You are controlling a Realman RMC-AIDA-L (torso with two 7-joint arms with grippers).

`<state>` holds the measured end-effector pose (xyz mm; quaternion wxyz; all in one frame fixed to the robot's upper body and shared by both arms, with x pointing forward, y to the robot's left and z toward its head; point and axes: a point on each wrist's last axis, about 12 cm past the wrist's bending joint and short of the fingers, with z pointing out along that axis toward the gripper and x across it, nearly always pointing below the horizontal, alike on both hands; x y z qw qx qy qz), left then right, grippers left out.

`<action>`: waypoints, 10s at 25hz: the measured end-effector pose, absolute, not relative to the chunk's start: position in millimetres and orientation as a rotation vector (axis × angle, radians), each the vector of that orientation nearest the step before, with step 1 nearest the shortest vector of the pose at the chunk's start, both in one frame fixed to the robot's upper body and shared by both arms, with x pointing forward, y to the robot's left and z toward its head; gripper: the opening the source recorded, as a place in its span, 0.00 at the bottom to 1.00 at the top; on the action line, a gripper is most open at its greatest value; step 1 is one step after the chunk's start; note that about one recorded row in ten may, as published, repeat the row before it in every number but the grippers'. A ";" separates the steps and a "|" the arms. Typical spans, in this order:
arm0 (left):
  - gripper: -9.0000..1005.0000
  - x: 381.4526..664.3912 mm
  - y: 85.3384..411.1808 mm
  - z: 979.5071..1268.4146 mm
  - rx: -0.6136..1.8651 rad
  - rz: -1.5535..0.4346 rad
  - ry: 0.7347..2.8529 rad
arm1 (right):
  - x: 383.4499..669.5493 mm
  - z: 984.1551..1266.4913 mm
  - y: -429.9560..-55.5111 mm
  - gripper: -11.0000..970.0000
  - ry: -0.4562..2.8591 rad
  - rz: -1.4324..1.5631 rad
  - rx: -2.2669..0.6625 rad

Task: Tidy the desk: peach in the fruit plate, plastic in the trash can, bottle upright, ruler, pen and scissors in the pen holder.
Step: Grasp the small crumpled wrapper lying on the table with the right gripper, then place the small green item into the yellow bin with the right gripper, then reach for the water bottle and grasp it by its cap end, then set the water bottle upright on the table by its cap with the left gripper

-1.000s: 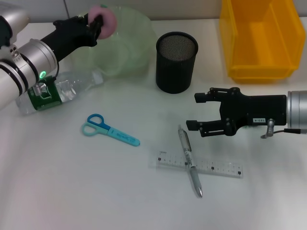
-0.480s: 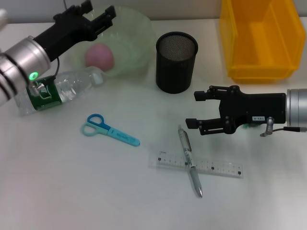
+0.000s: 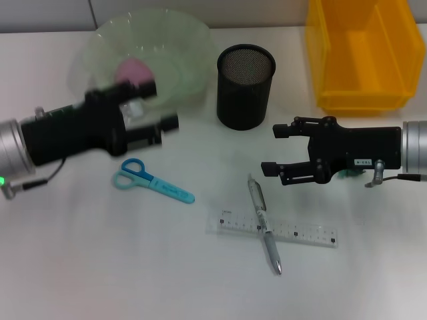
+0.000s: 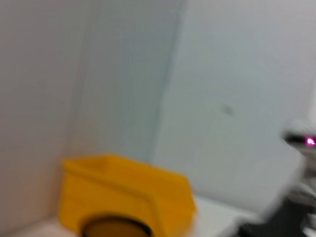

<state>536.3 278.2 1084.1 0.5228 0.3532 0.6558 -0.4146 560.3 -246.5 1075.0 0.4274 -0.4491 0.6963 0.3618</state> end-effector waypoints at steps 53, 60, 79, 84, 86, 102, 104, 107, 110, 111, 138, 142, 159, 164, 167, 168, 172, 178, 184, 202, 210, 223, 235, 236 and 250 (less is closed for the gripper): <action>0.81 532.6 261.2 1078.9 0.967 -1.056 1.606 | 614.8 1109.6 -250.0 0.81 2.368 0.329 -1.357; 0.81 533.5 262.8 1081.8 0.976 -1.047 1.594 | 614.9 1110.3 -250.0 0.64 2.369 0.329 -1.353; 0.81 535.0 262.3 1083.1 0.984 -1.040 1.590 | 609.0 1172.5 -284.3 0.17 2.010 0.617 -0.952; 0.81 535.2 261.2 1083.3 0.986 -1.042 1.588 | 619.6 1167.9 -299.4 0.15 1.936 0.496 -0.728; 0.81 535.1 260.5 1083.1 0.986 -1.044 1.588 | 623.9 1165.9 -302.1 0.14 1.931 0.447 -0.669; 0.81 534.1 259.8 1082.8 0.974 -1.056 1.590 | 641.3 1154.9 -308.2 0.30 1.964 0.364 -0.500; 0.81 534.5 259.7 1083.1 0.973 -1.057 1.591 | 641.5 1153.5 -312.0 0.38 1.960 0.345 -0.463; 0.81 535.4 259.4 1083.4 0.974 -1.054 1.592 | 639.8 1153.2 -317.9 0.46 1.923 0.350 -0.387; 0.81 536.5 259.2 1083.7 0.975 -1.049 1.593 | 630.3 1155.4 -321.0 0.55 1.832 0.441 -0.358; 0.81 536.9 259.4 1083.7 0.974 -1.047 1.594 | 624.1 1157.4 -321.2 0.58 1.777 0.498 -0.373; 0.81 582.5 302.9 1126.8 0.986 -0.730 1.841 | 545.0 1088.2 -278.5 0.71 1.737 0.943 -1.144; 0.81 600.1 305.3 1142.3 1.072 -0.564 1.924 | 545.2 1088.3 -277.7 0.71 1.737 0.946 -1.147; 0.81 631.7 284.3 1132.1 1.255 -0.176 2.179 | 547.2 1090.2 -275.9 0.71 1.733 0.951 -1.150; 0.81 632.0 278.8 1126.4 1.274 -0.199 2.197 | 548.2 1091.0 -274.8 0.71 1.731 0.952 -1.154; 0.81 631.9 277.4 1125.3 1.280 -0.204 2.201 | 548.5 1091.1 -274.5 0.71 1.731 0.952 -1.155; 0.81 631.6 276.1 1125.2 1.284 -0.211 2.201 | 548.5 1091.1 -274.5 0.71 1.731 0.952 -1.155; 0.81 628.0 265.5 1126.4 1.321 -0.263 2.191 | 548.6 1091.1 -274.5 0.71 1.735 0.953 -1.152; 0.81 626.0 250.3 1125.6 1.379 -0.290 2.166 | 549.3 1091.6 -274.0 0.71 1.739 0.956 -1.148; 0.81 624.2 236.9 1121.4 1.449 -0.295 2.156 | 549.5 1091.7 -273.9 0.71 1.739 0.956 -1.148; 0.44 623.4 220.8 1110.0 1.579 -0.228 2.144 | 551.4 1093.5 -274.6 0.71 1.741 0.957 -1.137; 0.44 627.8 220.8 1121.0 1.549 -0.221 2.113 | 553.5 1094.7 -274.5 0.71 1.743 0.950 -1.138; 0.44 626.5 269.9 1166.0 1.176 -0.478 1.987 | 554.3 1095.0 -273.6 0.71 1.743 0.948 -1.144; 0.44 606.7 320.2 1169.6 0.925 -0.591 1.945 | 557.1 1097.3 -270.3 0.71 1.735 0.950 -1.155; 0.44 602.8 325.7 1169.3 0.897 -0.608 1.937 | 557.1 1097.4 -270.0 0.71 1.734 0.951 -1.156; 0.44 586.8 337.7 1155.9 0.839 -0.609 1.876 | 556.4 1097.7 -267.9 0.71 1.735 0.970 -1.151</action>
